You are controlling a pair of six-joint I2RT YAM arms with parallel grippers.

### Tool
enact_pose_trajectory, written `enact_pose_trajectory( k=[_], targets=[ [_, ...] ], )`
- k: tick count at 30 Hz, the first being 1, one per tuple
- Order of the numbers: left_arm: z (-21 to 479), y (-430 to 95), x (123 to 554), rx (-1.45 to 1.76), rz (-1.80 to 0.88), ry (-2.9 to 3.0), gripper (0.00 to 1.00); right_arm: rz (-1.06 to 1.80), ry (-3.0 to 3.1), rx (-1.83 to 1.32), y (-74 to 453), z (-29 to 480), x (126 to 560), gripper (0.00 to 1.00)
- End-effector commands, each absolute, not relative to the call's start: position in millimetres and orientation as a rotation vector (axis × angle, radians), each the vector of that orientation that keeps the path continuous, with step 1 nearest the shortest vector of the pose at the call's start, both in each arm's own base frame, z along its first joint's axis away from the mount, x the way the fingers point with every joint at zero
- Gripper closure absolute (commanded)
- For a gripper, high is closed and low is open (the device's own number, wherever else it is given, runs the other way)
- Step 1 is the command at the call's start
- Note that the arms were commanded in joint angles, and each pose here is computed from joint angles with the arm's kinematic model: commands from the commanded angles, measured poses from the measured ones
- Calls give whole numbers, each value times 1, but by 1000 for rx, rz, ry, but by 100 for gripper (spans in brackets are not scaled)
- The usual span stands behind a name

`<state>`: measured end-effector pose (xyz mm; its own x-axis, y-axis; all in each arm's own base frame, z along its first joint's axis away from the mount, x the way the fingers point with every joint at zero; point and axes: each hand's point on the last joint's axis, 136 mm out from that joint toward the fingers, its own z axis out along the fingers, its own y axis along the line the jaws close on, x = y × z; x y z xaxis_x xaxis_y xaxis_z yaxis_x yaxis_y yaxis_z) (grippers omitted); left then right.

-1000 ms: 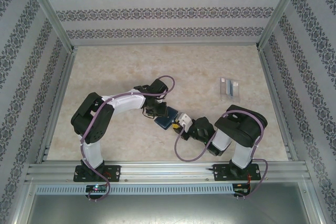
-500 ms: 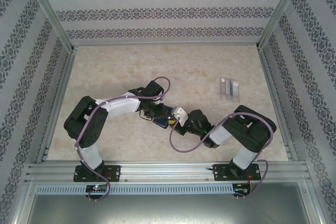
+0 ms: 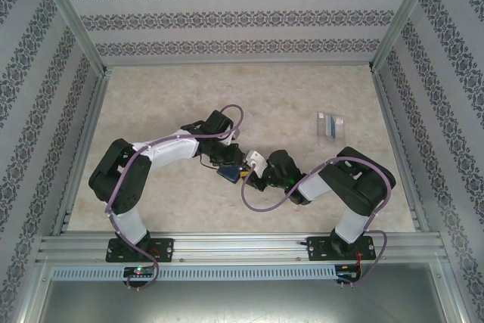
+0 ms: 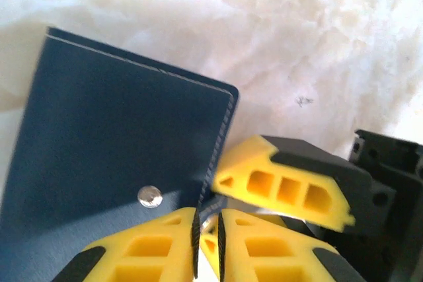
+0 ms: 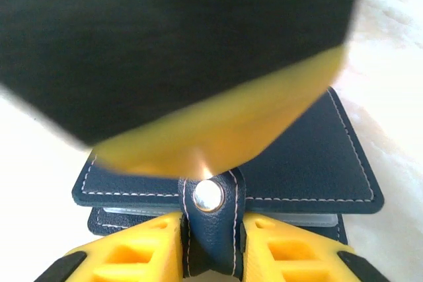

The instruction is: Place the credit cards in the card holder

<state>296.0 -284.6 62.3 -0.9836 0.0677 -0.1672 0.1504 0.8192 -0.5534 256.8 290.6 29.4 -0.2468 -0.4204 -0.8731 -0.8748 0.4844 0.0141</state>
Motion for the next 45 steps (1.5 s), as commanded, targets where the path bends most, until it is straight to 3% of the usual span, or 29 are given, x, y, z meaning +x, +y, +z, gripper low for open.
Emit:
enact_pose_trajectory(
  k=[1, 7, 19, 27, 34, 38, 45],
  targets=[
    [60, -274, 303, 198, -836, 2871, 81, 678, 1823, -1139, 298, 29, 257, 74],
    [67, -284, 302, 247, -940, 2874, 80, 697, 1801, -1146, 301, 30, 257, 74],
    [50, -270, 291, 236, -834, 2976, 76, 730, 1788, -1115, 299, 34, 261, 73],
    [49, -280, 289, 253, -923, 2986, 77, 759, 1777, -1121, 303, 36, 264, 74],
    [55, -293, 285, 278, -1073, 2967, 82, 755, 1781, -1115, 301, 35, 264, 74],
    [56, -291, 286, 276, -1064, 2967, 93, 754, 1784, -1110, 300, 34, 264, 73],
    [58, -285, 290, 271, -1015, 2953, 100, 761, 1827, -955, 288, 49, 271, 66]
  ],
)
